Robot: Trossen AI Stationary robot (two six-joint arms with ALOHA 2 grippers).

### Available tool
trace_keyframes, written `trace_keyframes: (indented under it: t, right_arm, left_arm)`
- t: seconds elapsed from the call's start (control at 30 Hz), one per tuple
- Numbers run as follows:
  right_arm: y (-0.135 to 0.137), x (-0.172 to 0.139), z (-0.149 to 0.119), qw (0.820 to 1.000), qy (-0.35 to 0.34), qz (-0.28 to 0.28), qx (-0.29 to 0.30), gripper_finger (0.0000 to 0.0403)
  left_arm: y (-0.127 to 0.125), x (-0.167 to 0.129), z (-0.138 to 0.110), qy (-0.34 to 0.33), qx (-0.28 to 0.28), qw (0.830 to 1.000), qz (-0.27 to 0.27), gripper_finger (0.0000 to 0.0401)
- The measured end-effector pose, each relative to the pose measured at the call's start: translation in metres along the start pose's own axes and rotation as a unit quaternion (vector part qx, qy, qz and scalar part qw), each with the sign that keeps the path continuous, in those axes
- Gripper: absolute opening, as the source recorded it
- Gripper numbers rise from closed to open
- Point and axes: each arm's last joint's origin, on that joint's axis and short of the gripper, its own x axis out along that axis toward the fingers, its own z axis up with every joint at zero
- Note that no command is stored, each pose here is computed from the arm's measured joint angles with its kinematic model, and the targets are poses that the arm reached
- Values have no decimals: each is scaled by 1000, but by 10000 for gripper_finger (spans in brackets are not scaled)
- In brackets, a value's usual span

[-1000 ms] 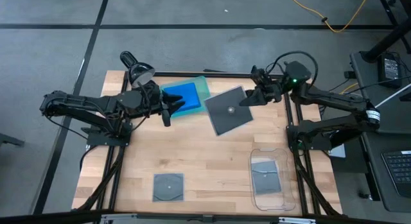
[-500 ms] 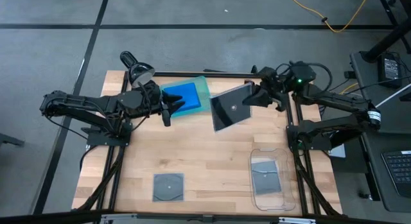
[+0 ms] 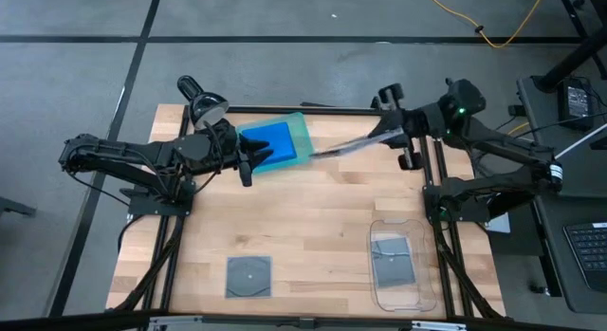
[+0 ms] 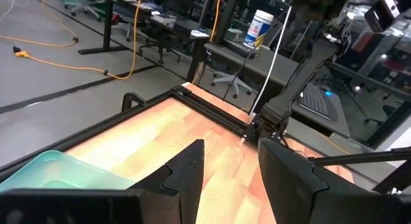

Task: Pick & place jewel cases by type
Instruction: Put the right black CD case into the transparent bin

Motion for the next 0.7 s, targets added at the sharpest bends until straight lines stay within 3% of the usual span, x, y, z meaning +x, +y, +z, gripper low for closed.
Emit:
trace_keyframes:
  t: [0.23, 0.33, 0.43, 0.7]
  right_arm:
    - [-5, 2, 25, 983, 24, 6, -184, 32]
    - [-3, 4, 24, 966, 77, 1, -246, 38]
    - [2, 4, 20, 937, 155, 5, -313, 43]
    - [12, 9, 16, 831, 316, -15, -457, 32]
  left_arm:
    - [1, 0, 0, -8, -2, 1000, 16, 141]
    - [1, 0, 1, -10, -4, 1000, 19, 141]
    - [1, 0, 1, -10, -10, 1000, 21, 141]
    - [3, 0, 1, -26, -17, 998, 51, 141]
